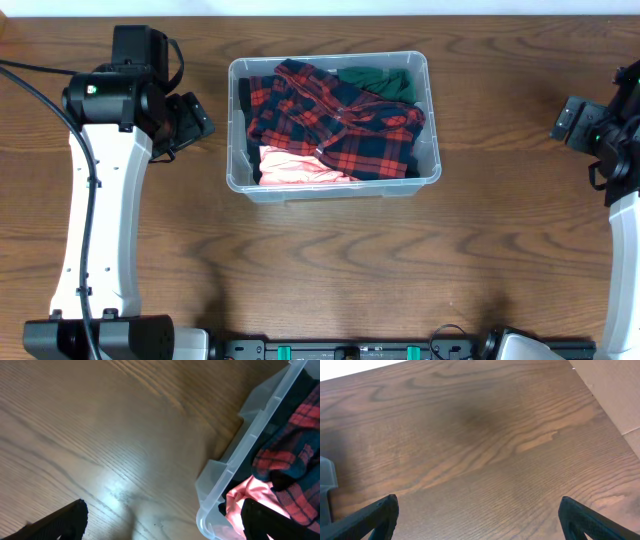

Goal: Pack container

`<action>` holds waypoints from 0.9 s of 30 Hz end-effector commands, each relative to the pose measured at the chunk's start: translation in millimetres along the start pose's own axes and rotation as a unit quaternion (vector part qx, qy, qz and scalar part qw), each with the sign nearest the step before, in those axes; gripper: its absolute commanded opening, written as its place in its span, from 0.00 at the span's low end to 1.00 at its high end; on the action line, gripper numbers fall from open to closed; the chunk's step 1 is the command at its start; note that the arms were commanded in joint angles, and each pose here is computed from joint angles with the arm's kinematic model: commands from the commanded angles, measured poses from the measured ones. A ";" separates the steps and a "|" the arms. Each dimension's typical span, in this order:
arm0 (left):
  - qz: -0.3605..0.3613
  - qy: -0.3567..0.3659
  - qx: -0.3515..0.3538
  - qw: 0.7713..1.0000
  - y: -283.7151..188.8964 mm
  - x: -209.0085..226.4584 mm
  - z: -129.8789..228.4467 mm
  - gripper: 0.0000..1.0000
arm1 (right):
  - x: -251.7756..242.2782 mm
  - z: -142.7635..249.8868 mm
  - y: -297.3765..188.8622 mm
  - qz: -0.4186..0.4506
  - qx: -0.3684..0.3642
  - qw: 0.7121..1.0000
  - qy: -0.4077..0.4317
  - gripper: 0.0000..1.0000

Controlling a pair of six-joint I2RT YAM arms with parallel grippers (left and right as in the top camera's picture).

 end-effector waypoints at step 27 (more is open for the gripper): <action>-0.008 0.003 -0.004 1.000 1.2 1.6 -2.4 0.98 | 18.0 7.7 -38.5 -0.005 -0.084 0.996 -0.011 0.99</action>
Point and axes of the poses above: each gripper's point midway between its finger pads, its own y axis out along the fingers, its own x axis along the line the jaws close on, z = x × y, the point moved 5 cm from there along -y, back along the fingers, and after that the axes turned 15 degrees about -y, right-handed, at the moved point
